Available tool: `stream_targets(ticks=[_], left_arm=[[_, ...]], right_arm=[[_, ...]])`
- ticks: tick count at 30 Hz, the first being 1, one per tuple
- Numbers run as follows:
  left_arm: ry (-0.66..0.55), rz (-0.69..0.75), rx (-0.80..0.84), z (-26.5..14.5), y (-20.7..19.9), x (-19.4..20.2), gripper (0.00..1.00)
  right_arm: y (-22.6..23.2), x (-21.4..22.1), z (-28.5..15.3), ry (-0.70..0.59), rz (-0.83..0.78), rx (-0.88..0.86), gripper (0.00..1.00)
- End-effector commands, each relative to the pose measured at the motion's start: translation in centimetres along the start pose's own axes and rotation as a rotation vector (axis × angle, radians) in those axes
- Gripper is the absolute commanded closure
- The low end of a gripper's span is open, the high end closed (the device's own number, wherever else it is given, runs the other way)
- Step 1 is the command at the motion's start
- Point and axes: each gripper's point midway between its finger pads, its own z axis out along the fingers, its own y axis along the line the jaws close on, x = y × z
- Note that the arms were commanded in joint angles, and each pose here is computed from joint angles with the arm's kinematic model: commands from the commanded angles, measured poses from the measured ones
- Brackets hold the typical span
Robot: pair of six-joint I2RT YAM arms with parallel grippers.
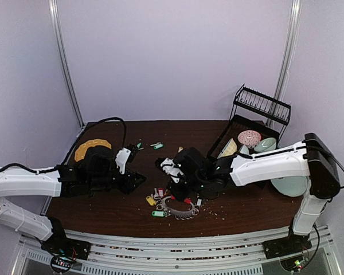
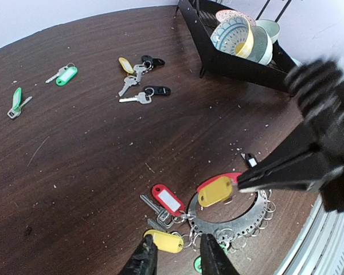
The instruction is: Put the keys on the keyring
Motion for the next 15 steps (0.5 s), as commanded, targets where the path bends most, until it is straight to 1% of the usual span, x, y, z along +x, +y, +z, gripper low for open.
stream_targets(ticks=[1,3,5,6,7,9,11,13,15], left_arm=[[-0.09,0.069,0.125,-0.9,-2.5,-2.9,0.72],[-0.122,0.136,0.25,-1.3,-4.9,-3.5,0.72],[-0.173,0.247,0.392,-2.5,-8.1,-4.2,0.72],[-0.2,0.304,0.43,-3.0,-9.4,-4.5,0.7],[-0.232,0.365,0.458,-3.5,-10.8,-4.8,0.66],[-0.275,0.471,0.486,-4.2,-13.0,-4.8,0.58],[-0.313,0.559,0.49,-4.6,-14.7,-4.4,0.53],[-0.359,0.566,0.459,-4.9,-14.8,-5.0,0.48],[-0.432,0.525,0.395,-5.3,-14.0,-6.3,0.45]], right_arm=[[-0.2,-2.1,-3.0,-0.096,0.048,-0.093,1.0],[0.6,-2.8,-4.6,-0.126,0.021,-0.161,1.0],[1.4,-3.2,-6.2,-0.149,-0.018,-0.224,1.0],[2.0,-3.4,-7.1,-0.163,-0.042,-0.259,1.0],[2.5,-3.6,-7.9,-0.178,-0.061,-0.292,1.0],[3.6,-4.2,-9.8,-0.213,-0.09,-0.365,1.0],[4.9,-4.4,-11.9,-0.242,-0.137,-0.448,1.0],[4.8,-5.4,-13.4,-0.289,-0.122,-0.445,1.0],[4.2,-6.7,-14.5,-0.329,-0.078,-0.414,1.0]])
